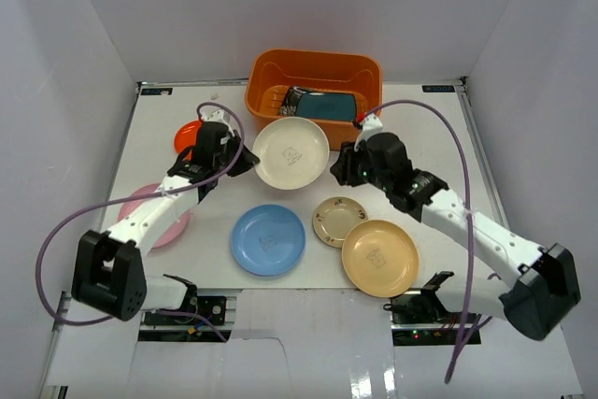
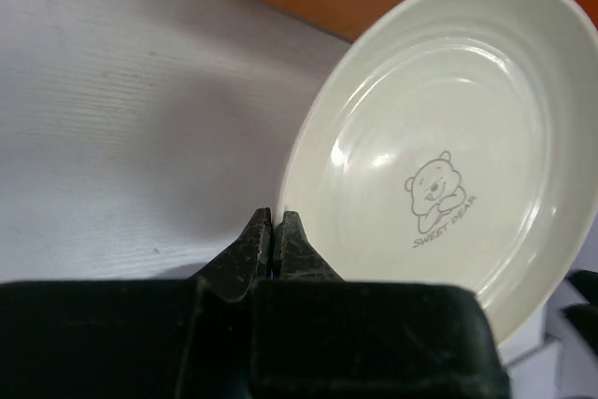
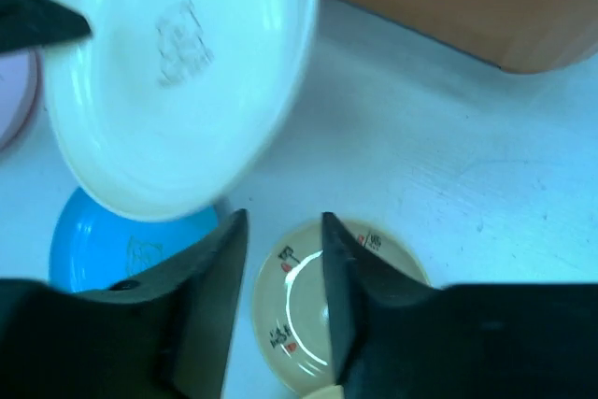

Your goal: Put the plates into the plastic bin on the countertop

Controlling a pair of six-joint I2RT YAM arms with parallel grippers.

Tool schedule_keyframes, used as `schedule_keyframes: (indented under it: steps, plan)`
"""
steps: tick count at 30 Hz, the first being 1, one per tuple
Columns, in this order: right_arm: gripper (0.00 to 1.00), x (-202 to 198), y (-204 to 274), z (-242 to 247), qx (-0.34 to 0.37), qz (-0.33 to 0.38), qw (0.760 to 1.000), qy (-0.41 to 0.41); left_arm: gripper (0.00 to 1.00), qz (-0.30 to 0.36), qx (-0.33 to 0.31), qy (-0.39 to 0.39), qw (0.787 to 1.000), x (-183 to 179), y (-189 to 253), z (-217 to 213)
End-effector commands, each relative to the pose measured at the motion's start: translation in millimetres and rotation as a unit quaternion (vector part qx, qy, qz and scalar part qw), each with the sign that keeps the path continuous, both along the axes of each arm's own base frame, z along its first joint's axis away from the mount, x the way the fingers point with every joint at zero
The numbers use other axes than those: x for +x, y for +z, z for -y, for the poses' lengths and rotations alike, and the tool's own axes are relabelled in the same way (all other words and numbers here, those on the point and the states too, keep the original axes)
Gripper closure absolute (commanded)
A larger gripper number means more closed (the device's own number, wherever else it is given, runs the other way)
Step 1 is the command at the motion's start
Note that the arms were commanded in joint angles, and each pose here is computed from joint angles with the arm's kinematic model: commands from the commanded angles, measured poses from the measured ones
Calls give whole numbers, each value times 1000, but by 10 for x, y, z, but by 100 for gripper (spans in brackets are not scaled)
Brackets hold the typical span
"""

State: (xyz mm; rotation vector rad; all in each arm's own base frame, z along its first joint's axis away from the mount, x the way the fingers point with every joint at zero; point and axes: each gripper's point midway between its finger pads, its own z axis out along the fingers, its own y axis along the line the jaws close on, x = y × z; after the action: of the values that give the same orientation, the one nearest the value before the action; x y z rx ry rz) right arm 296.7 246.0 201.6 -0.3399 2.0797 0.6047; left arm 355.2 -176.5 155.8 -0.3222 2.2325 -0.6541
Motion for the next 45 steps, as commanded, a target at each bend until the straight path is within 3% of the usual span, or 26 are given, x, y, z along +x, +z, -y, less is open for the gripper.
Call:
schedule_keyframes:
  steps: [1, 3, 7, 14, 19, 20, 23, 29, 36, 41, 43, 45]
  plan:
    - [53, -401, -336, 228, -61, -20, 998, -23, 100, 53, -37, -26, 998, -195, 497, 27]
    - [34, -727, -399, 235, -60, -37, 997, -8, 100, 82, -44, -22, 995, -181, 811, 2]
    - [23, -1160, -479, 205, -48, -54, 997, 16, 100, 113, -53, -28, 992, 38, 1247, 86]
    - [26, -1557, -796, 165, -111, -82, 988, 63, 100, 141, -34, -16, 989, 791, 1618, 273]
    - [35, -1707, -1006, 223, -152, -102, 981, 68, 100, 113, 17, 0, 993, 1345, 1386, 334]
    - [35, -1751, -1035, 241, -157, -108, 979, 69, 100, 126, 14, -2, 992, 1433, 1514, 389]
    - [36, -1869, -1102, 242, -157, -122, 977, 77, 100, 97, 43, 7, 994, 1721, 1189, 452]
    - [26, -2101, -1341, 329, -179, -151, 968, 88, 100, 91, 65, 6, 994, 1999, 1028, 610]
    - [32, -2182, -1458, 388, -196, -164, 963, 85, 100, 69, 69, 0, 995, 2250, 661, 749]
    - [42, -2206, -1581, 387, -211, -169, 959, 89, 70, 65, 71, -6, 995, 2281, 558, 788]
    - [44, -2207, -1630, 381, -218, -170, 957, 90, 53, 71, 71, -10, 995, 2278, 607, 792]
    - [50, -2175, -1683, 391, -227, -166, 956, 84, 44, 85, 66, -17, 994, 2265, 737, 809]
